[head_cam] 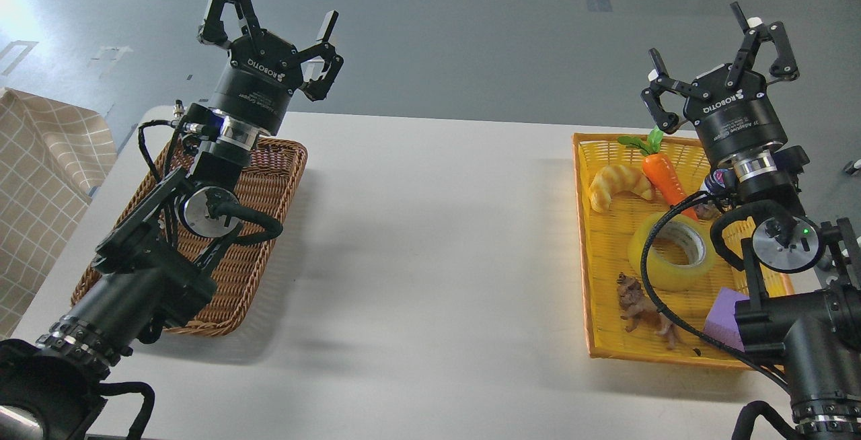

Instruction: Place and transfer tape with both arms

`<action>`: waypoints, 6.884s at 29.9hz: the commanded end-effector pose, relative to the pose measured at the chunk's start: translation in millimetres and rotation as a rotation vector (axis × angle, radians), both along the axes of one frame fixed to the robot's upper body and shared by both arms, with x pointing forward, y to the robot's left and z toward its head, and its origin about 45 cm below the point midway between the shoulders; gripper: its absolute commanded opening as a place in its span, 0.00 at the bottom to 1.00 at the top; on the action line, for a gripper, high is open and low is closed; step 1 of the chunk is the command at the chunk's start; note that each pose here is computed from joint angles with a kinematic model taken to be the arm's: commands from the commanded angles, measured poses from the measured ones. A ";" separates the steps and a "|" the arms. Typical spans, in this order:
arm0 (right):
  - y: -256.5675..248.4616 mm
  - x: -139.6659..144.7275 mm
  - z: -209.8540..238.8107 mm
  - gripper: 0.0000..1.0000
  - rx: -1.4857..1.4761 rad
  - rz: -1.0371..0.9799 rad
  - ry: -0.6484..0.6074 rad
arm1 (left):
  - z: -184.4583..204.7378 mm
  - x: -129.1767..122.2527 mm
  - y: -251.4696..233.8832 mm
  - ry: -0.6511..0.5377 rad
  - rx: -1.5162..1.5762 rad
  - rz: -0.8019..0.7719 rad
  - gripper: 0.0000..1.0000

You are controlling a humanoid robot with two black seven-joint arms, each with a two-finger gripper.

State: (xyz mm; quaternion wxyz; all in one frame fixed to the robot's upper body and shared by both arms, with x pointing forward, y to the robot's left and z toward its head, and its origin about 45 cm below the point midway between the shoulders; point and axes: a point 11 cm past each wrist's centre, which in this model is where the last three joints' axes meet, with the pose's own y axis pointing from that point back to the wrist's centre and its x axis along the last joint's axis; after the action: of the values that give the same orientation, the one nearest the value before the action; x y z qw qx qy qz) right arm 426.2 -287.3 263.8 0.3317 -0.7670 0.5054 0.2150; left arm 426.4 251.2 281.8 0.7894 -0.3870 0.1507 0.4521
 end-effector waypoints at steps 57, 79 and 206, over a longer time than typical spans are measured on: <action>-34.0 9.0 64.7 0.99 -1.236 0.183 -0.080 | 10.6 -0.7 -1.8 -0.027 0.002 -0.013 0.98; -58.3 -39.2 17.1 0.99 -1.877 0.417 -0.027 | 11.8 -0.5 3.0 -0.030 0.011 -0.005 0.98; 54.9 -2.8 39.4 0.00 -2.226 0.362 -0.439 | 9.2 -2.0 9.4 -0.024 0.008 0.010 0.98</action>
State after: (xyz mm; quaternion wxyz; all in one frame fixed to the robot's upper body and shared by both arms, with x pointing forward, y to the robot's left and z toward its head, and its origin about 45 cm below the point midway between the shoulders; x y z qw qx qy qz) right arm 423.4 -257.2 314.2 -0.4883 -0.7095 0.2569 -0.4383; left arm 424.5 260.6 291.0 0.7908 -0.3894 0.1376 0.4518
